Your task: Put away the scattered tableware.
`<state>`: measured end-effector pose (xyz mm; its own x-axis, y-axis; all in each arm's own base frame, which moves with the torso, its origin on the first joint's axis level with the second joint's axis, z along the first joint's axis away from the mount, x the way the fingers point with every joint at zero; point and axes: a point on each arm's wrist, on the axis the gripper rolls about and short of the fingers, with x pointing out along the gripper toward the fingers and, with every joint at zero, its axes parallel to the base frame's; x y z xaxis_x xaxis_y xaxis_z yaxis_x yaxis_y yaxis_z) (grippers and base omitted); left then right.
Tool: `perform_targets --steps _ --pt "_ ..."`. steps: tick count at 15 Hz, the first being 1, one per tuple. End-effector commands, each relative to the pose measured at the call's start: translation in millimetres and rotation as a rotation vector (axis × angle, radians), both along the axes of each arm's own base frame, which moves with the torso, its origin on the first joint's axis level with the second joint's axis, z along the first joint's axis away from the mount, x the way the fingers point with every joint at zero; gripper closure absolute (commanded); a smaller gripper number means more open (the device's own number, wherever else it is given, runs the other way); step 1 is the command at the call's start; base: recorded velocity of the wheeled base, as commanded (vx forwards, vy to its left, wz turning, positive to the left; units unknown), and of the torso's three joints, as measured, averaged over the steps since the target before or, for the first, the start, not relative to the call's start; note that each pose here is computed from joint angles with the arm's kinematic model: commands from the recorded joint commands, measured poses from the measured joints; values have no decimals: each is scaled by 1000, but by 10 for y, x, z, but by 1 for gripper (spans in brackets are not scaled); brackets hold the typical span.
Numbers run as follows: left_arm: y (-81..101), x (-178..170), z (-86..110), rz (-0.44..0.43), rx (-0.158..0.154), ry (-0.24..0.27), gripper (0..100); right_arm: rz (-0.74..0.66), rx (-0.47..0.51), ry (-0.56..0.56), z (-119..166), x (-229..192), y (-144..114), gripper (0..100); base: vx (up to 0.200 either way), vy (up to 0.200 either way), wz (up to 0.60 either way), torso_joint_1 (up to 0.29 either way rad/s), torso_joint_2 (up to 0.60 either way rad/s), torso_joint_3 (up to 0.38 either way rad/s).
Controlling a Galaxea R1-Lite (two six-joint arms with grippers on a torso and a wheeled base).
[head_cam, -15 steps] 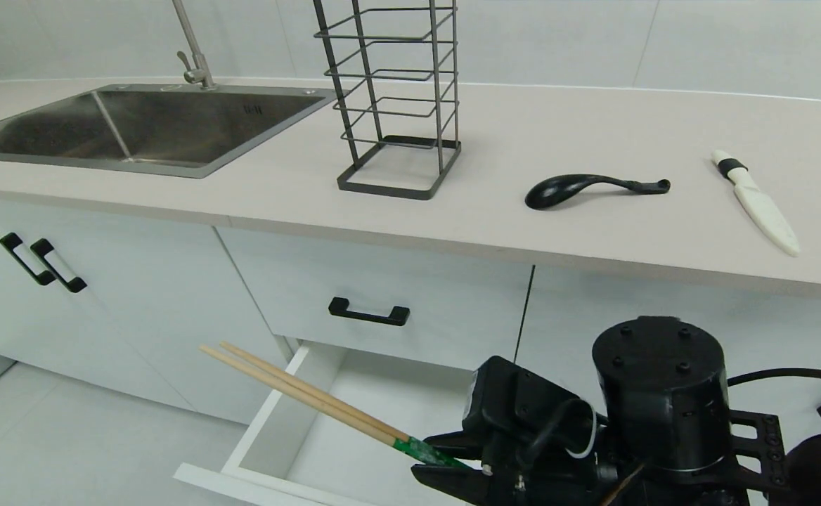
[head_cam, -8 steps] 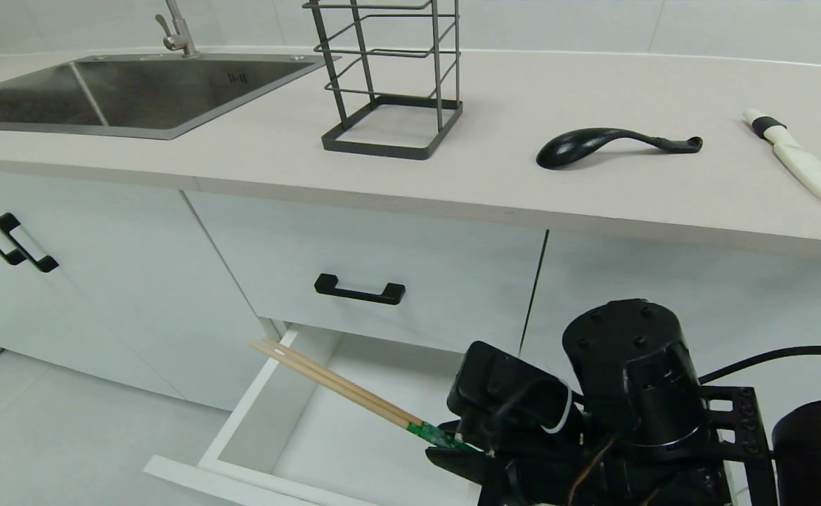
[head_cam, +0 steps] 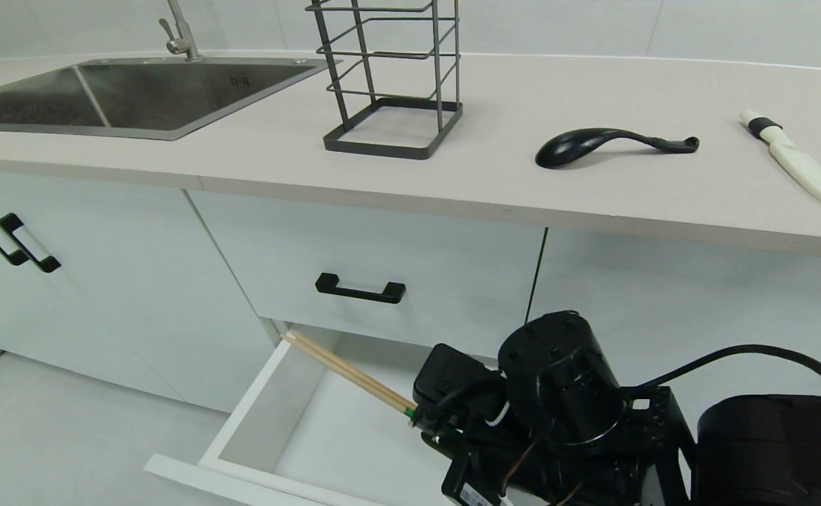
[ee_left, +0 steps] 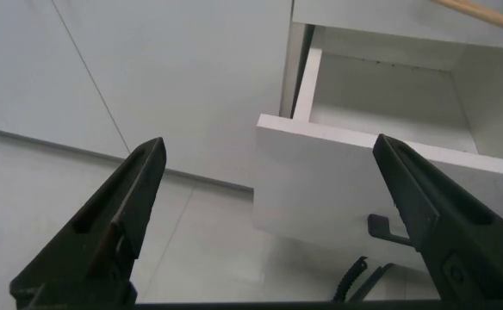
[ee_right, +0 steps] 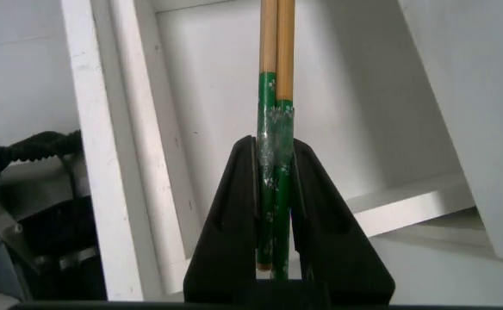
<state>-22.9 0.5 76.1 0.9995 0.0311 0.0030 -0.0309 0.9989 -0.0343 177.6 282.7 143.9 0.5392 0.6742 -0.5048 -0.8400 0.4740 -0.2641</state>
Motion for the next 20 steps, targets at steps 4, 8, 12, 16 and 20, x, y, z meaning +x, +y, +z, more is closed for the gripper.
perform_targets --steps 4,8,12,16,20 --pt "0 0 0 1 -1 0 0 -58 -32 42 -91 195 279 100 0 0 0 0 0 0" --pt "0 0 0 1 1 0 0 -83 -80 51 -185 236 332 100 0 0 0 0 0 0" --pt "0 0 0 1 -1 0 0 -85 -94 56 -251 260 371 100 0 0 0 0 0 0" --pt "0 0 0 1 -1 0 0 -113 -110 43 -333 330 469 100 0 0 0 0 0 0" --pt "0 0 0 1 -1 0 0 -118 -120 48 -376 339 482 100 0 0 0 0 0 0"
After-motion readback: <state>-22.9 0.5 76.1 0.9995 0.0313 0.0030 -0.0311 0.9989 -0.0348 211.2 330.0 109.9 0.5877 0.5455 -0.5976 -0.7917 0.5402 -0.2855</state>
